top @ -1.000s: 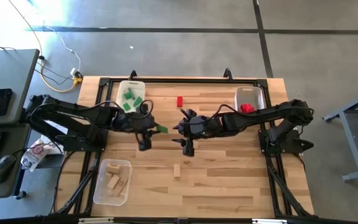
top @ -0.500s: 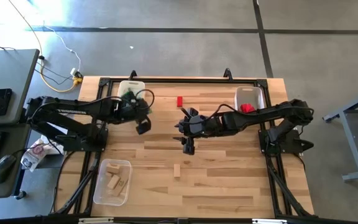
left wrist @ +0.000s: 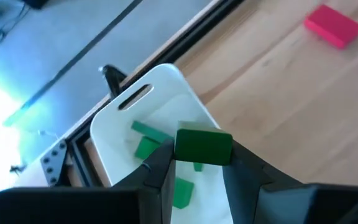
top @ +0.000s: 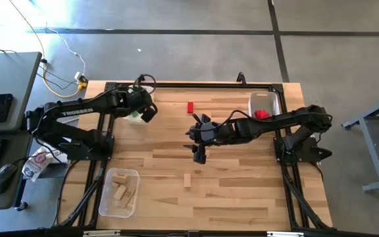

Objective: Sort & place blocks by color
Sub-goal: Put the green block into the white bin

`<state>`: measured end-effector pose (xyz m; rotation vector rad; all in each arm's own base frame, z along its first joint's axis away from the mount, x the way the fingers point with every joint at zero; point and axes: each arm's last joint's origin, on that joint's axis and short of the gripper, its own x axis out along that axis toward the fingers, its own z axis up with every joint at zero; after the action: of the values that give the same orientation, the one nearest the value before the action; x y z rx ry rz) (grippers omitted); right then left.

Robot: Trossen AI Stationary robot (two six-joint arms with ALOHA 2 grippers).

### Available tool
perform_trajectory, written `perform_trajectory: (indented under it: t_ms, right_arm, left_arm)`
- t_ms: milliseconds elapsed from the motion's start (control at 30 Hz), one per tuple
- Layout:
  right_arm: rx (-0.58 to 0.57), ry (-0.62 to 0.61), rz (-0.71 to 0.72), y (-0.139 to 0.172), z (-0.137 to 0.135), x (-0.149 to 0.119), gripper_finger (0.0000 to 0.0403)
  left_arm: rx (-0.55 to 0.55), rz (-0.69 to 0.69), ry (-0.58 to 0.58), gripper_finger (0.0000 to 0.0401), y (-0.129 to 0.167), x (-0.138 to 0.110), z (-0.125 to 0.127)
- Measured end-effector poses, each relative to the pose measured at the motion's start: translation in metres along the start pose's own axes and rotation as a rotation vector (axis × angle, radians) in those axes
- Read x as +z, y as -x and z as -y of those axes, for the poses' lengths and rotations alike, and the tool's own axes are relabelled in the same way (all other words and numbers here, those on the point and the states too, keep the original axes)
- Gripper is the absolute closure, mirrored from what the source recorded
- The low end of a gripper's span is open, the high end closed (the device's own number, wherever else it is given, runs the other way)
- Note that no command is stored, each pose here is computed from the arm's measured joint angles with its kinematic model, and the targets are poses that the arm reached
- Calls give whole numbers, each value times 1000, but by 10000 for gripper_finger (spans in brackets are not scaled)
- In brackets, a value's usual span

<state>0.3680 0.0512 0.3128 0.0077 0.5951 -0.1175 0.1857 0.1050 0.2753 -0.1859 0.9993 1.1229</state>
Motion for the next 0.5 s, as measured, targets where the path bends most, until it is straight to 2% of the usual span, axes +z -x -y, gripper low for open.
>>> perform_trajectory:
  t_ms: [200, 500]
  right_arm:
    - [1, -2, 0, 0, 0, 0, 180]
    - [1, -2, 1, 0, 0, 0, 180]
  left_arm:
    - [-40, -79, 80, 317, -14, 0, -14]
    - [-40, -216, 117, 316, -47, -27, -22]
